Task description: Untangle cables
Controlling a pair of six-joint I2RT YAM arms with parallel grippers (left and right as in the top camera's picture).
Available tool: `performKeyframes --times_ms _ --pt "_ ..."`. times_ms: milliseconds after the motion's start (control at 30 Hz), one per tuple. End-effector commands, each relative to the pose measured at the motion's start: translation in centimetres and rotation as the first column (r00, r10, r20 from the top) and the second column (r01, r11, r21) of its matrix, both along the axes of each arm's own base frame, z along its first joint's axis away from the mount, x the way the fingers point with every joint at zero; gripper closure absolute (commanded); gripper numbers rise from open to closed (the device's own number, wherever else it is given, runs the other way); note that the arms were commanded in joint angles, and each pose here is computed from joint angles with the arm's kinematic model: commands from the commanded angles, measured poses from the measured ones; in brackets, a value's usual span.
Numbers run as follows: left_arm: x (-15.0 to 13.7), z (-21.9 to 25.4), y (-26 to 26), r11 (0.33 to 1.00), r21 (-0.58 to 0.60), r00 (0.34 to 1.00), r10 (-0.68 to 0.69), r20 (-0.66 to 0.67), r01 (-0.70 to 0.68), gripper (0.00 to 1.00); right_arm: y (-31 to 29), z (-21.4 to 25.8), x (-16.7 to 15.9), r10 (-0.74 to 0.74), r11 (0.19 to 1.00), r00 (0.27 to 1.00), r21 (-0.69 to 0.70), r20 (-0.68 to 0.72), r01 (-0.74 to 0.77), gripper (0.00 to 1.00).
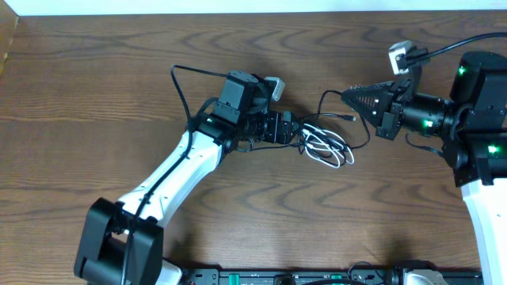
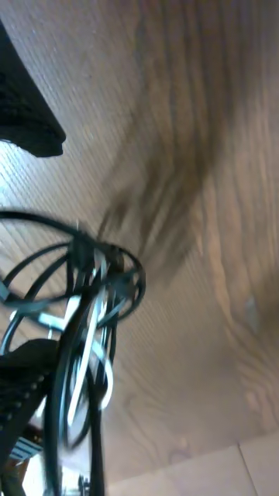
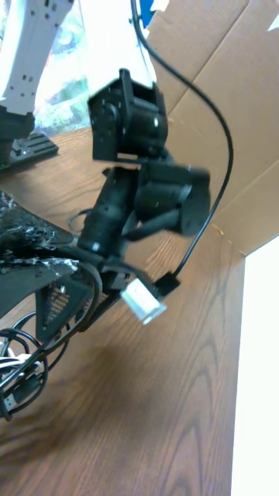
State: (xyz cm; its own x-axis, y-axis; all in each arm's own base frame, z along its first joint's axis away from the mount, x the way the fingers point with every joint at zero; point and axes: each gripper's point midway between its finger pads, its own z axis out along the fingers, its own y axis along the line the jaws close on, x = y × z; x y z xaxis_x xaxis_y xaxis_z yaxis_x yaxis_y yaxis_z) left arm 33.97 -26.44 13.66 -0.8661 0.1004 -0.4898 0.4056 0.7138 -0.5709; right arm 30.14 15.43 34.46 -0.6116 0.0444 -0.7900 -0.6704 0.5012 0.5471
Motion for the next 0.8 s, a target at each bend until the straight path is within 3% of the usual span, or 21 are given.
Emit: performKeyframes --times_ms 0,67,100,200,467,500,567,633,767 --pt "0.5 -1.4 0.2 0.999 0.038 1.0 0.003 -0.011 -0.003 0.26 0.3 1.1 -0.9 0.03 0.999 0.999 0.025 0.02 -0.03 0.99" --pt "0.5 -1.8 0.2 0.999 0.042 1.0 0.002 -0.022 -0.001 0.31 0.3 1.1 -0.9 0.029 0.999 0.999 0.025 0.024 -0.03 0.99" --pt "0.4 -1.9 0.1 0.999 0.042 1.0 0.0 -0.025 0.001 0.4 0.3 1.2 -0.9 0.029 0.999 0.999 0.025 0.027 -0.03 0.99" --pt "0.3 -1.8 0.0 0.999 0.033 1.0 -0.007 -0.029 0.008 0.92 0.2 1.1 -0.7 0.018 1.0 0.999 0.018 0.028 -0.018 0.99" --pt "-0.1 -1.5 -0.4 1.0 0.005 0.999 -0.03 -0.042 0.031 0.92 0.0 0.8 -0.5 -0.002 1.0 1.0 0.006 0.017 0.002 0.99" --pt "-0.2 -1.5 -0.4 0.999 0.003 0.998 -0.032 -0.045 0.032 0.83 0.0 0.8 -0.5 -0.002 1.0 1.0 0.006 0.017 0.002 0.99" --pt "-0.4 -1.6 -0.4 0.999 0.005 0.998 -0.034 -0.056 0.034 0.47 0.0 0.8 -0.5 -0.002 1.0 1.0 0.006 0.018 0.002 0.99" --pt "-0.7 -1.7 -0.4 0.999 0.003 0.997 -0.043 -0.069 0.044 0.34 0.0 0.8 -0.5 -0.002 1.0 1.0 0.006 0.018 0.002 0.99" --pt "-1.2 -1.5 -0.7 0.998 -0.018 0.994 -0.064 -0.086 0.063 0.33 0.0 0.8 -0.4 -0.002 1.0 1.0 0.006 0.023 0.002 0.99"
